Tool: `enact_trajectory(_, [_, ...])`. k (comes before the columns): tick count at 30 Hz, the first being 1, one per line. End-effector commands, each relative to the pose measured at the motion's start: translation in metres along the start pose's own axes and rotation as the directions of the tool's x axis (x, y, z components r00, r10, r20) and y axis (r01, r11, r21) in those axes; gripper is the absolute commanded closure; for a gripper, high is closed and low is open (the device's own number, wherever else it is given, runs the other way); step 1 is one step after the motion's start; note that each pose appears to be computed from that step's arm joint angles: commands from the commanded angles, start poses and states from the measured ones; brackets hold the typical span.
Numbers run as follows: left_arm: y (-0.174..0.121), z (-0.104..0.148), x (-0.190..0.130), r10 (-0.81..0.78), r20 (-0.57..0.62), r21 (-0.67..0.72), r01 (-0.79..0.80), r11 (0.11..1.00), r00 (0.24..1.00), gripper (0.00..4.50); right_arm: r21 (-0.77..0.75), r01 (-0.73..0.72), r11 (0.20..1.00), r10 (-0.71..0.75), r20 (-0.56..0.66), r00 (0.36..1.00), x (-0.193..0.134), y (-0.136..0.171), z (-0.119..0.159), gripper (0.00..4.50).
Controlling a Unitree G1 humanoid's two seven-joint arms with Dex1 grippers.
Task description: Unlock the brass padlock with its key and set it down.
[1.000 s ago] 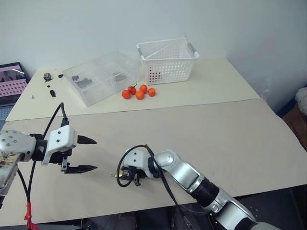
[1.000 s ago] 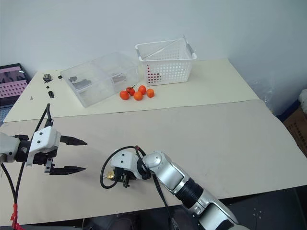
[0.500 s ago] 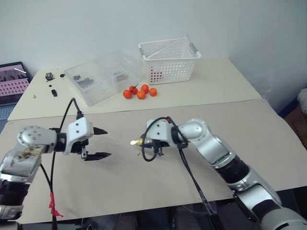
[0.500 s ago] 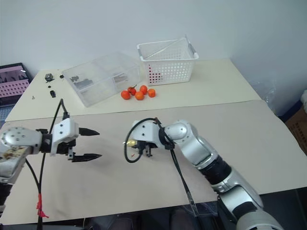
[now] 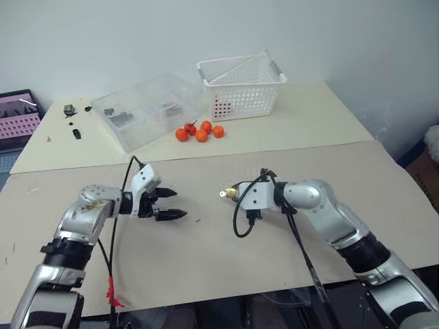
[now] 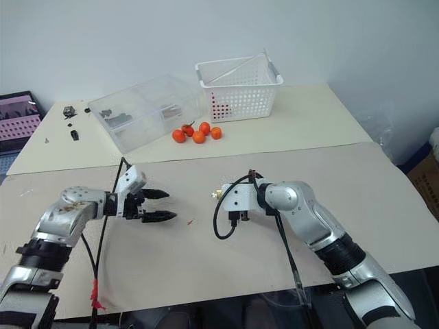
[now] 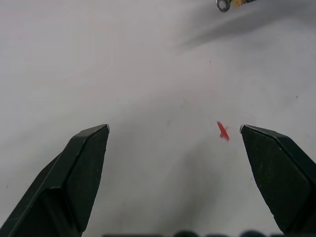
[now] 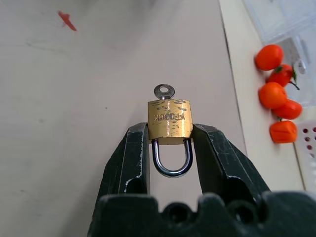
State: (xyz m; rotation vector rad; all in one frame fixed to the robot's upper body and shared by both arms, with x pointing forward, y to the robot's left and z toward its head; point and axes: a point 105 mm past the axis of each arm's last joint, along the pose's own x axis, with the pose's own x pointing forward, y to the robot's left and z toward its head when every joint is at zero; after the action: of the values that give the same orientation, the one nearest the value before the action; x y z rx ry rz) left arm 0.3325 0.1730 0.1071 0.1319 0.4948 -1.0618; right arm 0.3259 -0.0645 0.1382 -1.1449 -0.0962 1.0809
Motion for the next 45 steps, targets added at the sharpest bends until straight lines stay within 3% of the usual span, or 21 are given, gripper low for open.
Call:
enact_trajectory(1, [-0.008, -0.005, -0.005, -0.067, -0.029, -0.03, 0.067, 0.997, 0.997, 0.0, -0.067, 0.11, 0.992, -0.108, 0.038, 0.993, -0.015, -0.022, 0.011, 3.59])
enact_trajectory(5, [-0.033, -0.028, -0.011, -0.222, -0.115, -0.101, 0.211, 0.972, 0.968, 0.0, -0.052, 0.127, 0.991, -0.122, 0.081, 0.989, -0.016, -0.027, 0.022, 3.59])
enact_trajectory(13, [-0.043, 0.007, -0.018, -0.329, 0.038, -0.356, 0.321, 0.878, 0.943, 0.0, 0.059, 0.119, 0.991, -0.127, 0.167, 0.978, -0.01, -0.021, 0.044, 3.59])
enact_trajectory(17, [-0.045, 0.046, -0.031, -0.362, 0.21, -0.425, 0.419, 0.803, 0.908, 0.0, 0.088, 0.101, 0.991, -0.116, 0.184, 0.976, -0.011, -0.012, 0.04, 3.59])
enact_trajectory(20, [-0.048, 0.053, -0.039, -0.364, 0.244, -0.439, 0.437, 0.785, 0.899, 0.0, 0.088, 0.09, 0.992, -0.106, 0.197, 0.975, -0.008, -0.007, 0.043, 3.59])
enact_trajectory(30, [-0.06, 0.035, -0.018, -0.366, 0.195, -0.473, 0.414, 0.778, 0.91, 0.0, 0.195, 0.101, 0.976, -0.154, 0.282, 0.947, -0.018, -0.025, 0.065, 3.59])
enact_trajectory(39, [-0.048, 0.056, -0.014, -0.346, 0.244, -0.429, 0.421, 0.8, 0.906, 0.0, 0.284, 0.08, 0.955, -0.155, 0.251, 0.955, -0.032, -0.02, 0.058, 3.59])
enact_trajectory(42, [-0.046, 0.064, -0.014, -0.346, 0.268, -0.416, 0.432, 0.8, 0.899, 0.74, 0.292, 0.087, 0.952, -0.158, 0.231, 0.96, -0.034, -0.019, 0.054, 3.59])
enact_trajectory(45, [-0.046, 0.066, -0.012, -0.352, 0.268, -0.409, 0.436, 0.801, 0.897, 1.79, 0.293, 0.09, 0.952, -0.16, 0.224, 0.961, -0.034, -0.018, 0.052, 3.59])
